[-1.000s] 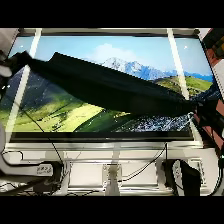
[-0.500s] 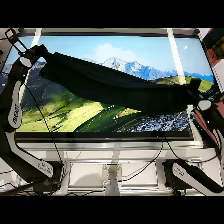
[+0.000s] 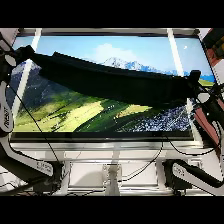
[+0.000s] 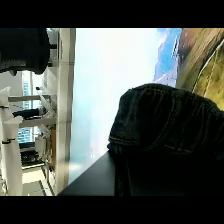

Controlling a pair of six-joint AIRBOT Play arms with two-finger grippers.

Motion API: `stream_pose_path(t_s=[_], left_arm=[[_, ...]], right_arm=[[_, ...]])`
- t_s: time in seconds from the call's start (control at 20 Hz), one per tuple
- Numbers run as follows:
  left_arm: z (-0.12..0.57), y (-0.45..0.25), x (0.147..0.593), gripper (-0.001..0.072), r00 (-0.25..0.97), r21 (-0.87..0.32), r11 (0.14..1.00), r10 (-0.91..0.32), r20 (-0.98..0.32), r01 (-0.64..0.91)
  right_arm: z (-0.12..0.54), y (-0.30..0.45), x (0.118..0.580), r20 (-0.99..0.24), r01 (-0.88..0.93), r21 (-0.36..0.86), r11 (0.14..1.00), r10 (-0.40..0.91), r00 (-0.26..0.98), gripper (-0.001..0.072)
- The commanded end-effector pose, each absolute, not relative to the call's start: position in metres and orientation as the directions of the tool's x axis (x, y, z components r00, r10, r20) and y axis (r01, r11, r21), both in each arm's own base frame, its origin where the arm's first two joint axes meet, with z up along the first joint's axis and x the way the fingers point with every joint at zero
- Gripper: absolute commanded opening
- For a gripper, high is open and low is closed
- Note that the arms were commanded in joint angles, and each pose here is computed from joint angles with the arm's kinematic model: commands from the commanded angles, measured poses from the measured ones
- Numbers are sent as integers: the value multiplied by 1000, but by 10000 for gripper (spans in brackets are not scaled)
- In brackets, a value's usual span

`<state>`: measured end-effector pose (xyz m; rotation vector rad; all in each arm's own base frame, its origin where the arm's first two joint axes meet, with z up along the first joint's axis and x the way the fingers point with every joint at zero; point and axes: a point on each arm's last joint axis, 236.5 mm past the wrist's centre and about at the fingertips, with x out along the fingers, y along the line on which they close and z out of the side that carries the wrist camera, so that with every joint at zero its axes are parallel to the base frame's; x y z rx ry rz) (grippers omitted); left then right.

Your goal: Fold the clothes and pants, and hang the long-sleeved shirts on hangers.

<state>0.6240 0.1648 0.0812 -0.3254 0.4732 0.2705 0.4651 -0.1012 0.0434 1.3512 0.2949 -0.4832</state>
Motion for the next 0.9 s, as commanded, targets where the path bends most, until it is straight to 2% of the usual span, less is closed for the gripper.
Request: stream_pose_path(t_s=[0.0,0.35,0.65,0.85], left_arm=[[67,175,615,23,820,-238,895,202,-536,-377],[105,188,589,23,765,-46,924,286,-577,-380],[115,185,584,23,762,-36,925,289,-579,-378],[75,176,595,24,735,-30,932,265,-624,-361]], right_arm=[[43,-100,466,-475,496,856,147,-159,866,36],[43,-101,465,-477,500,850,167,-160,864,36],[42,-100,465,-479,502,848,172,-159,863,37],[40,-101,466,-482,505,846,172,-160,861,37]])
